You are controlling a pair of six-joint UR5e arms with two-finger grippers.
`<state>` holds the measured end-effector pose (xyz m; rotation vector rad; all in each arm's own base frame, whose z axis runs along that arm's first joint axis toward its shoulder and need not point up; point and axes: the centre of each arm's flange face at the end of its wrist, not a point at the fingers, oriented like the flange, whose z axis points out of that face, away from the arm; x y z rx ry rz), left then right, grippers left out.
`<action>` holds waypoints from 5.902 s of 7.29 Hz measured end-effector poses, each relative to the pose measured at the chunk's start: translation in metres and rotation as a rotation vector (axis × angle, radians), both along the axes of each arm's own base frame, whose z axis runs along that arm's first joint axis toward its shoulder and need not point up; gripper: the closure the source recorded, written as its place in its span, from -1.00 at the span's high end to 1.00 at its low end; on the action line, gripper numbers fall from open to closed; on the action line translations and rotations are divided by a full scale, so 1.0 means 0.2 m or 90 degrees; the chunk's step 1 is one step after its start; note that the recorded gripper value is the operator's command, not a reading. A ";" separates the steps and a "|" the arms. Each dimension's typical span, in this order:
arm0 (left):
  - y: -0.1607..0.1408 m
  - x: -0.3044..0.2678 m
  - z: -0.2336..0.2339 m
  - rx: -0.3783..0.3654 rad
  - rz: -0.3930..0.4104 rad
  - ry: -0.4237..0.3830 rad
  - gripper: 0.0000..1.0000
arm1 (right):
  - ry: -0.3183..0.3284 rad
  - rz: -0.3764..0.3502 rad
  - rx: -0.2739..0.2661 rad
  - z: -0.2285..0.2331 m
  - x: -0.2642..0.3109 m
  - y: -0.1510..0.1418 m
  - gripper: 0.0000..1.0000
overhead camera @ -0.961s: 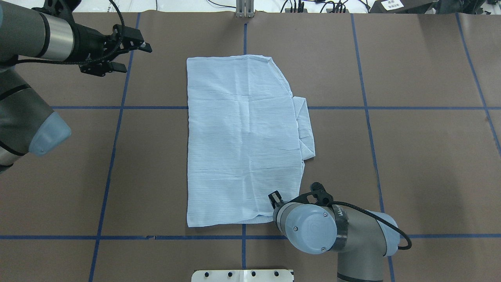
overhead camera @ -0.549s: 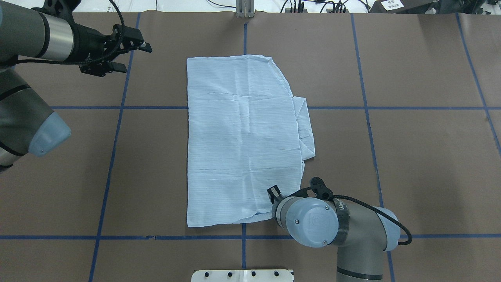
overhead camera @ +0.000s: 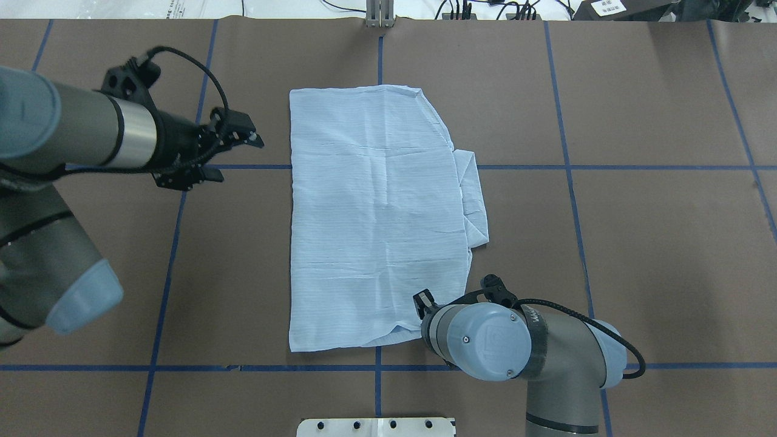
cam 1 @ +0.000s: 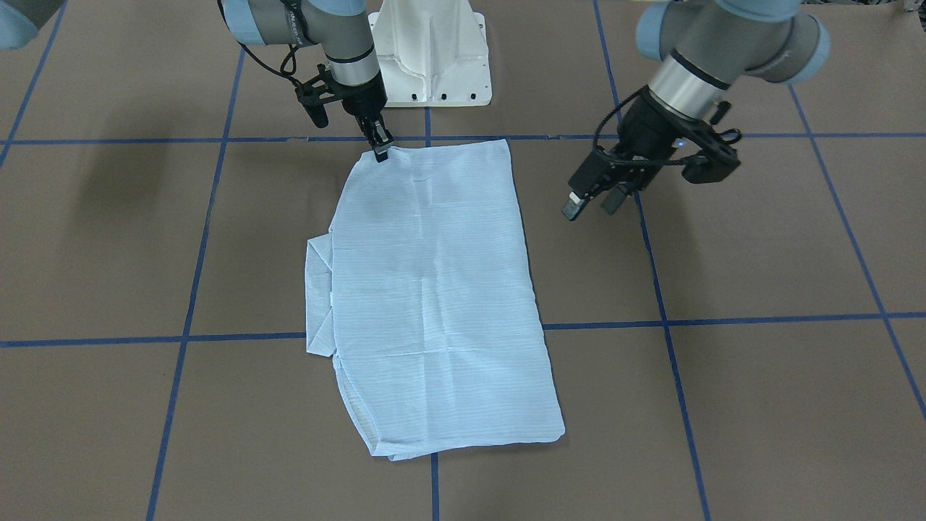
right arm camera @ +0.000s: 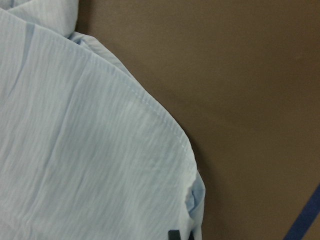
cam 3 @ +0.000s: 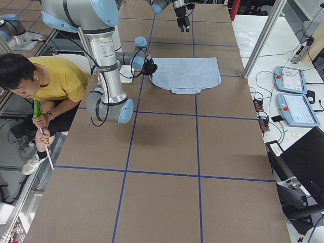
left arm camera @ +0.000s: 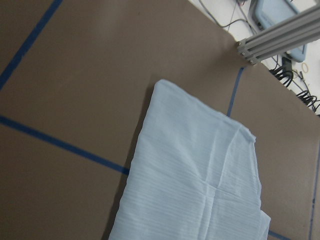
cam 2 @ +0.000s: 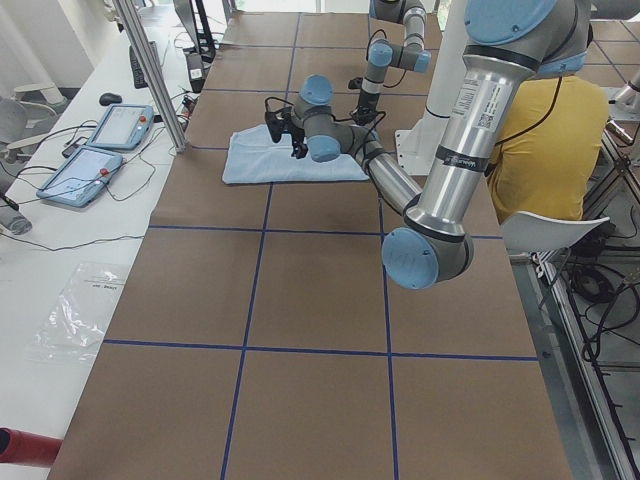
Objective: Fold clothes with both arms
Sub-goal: 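Bring the left gripper to the other near corner of the shirt, then grasp both near corners and lift them with both grippers, then fold the near edge over toward the far edge with both grippers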
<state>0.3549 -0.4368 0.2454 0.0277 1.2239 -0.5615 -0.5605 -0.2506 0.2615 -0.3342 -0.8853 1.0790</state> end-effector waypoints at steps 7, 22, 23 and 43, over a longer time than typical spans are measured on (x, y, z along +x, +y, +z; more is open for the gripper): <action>0.72 0.69 0.14 -0.140 0.103 -0.082 0.85 | 0.002 -0.007 0.003 0.01 0.00 0.00 -1.00; 0.91 0.91 0.21 -0.161 0.145 -0.109 -1.00 | -0.002 -0.009 0.007 -0.01 0.00 0.01 -1.00; 0.90 0.88 0.17 -0.155 0.145 -0.096 -1.00 | -0.007 -0.008 0.008 -0.03 0.02 0.01 -1.00; -0.83 0.64 0.20 -0.042 -0.074 -0.066 -1.00 | 0.059 -0.032 0.097 -0.13 0.06 -1.82 -1.00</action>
